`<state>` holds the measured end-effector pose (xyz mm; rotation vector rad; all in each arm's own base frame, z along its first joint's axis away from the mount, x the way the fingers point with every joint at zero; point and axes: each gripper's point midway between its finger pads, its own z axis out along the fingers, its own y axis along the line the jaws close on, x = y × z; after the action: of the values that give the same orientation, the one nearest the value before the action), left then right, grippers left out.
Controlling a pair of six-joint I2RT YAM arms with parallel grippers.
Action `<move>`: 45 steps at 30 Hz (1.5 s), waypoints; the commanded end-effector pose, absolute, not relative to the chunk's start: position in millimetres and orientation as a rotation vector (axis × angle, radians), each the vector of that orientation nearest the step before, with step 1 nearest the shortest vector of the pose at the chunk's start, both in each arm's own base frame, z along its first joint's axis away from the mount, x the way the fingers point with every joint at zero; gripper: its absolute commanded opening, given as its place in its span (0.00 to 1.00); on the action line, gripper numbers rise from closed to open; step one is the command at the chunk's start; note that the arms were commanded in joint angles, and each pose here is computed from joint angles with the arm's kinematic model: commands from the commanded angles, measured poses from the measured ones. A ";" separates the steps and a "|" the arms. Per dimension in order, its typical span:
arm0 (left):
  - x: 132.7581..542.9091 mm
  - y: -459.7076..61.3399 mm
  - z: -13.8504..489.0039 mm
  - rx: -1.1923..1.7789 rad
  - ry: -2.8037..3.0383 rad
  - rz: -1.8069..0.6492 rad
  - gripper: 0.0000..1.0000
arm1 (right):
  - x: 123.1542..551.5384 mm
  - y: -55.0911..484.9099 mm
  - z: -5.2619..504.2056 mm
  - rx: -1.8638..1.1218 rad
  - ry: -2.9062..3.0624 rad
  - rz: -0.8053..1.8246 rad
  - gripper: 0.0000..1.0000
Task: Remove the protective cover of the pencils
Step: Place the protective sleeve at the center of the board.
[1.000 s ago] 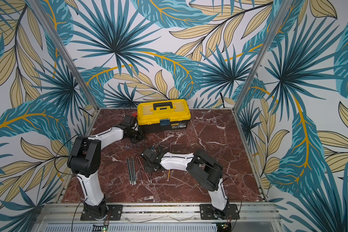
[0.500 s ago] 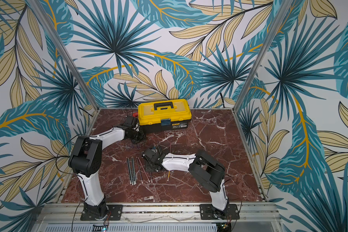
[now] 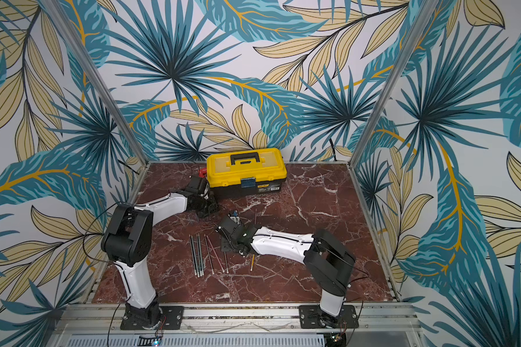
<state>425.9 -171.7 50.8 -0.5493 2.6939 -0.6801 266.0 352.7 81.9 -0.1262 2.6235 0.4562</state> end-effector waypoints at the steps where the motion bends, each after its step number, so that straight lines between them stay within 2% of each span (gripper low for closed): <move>1: 424.0 -168.9 63.2 -0.543 2.646 -0.676 0.00 | 264.1 334.9 72.4 -0.133 2.644 0.361 0.37; 9: 424.2 -179.2 45.2 -0.553 2.696 -0.733 0.00 | 272.1 328.5 64.0 -0.122 2.658 0.293 0.35; 17: 426.0 -178.9 38.2 -0.555 2.707 -0.720 0.00 | 279.4 326.3 52.3 -0.145 2.683 0.224 0.28; 41: 428.3 -177.5 30.2 -0.560 2.735 -0.686 0.15 | 291.4 323.3 30.2 -0.192 2.742 0.132 0.28; 45: 427.5 -177.5 31.7 -0.556 2.735 -0.688 0.20 | 292.5 323.0 25.8 -0.196 2.755 0.125 0.28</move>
<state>424.1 -178.3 30.9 -0.5690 2.7298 -0.7114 292.7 325.4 30.6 -0.1742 2.7293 0.1532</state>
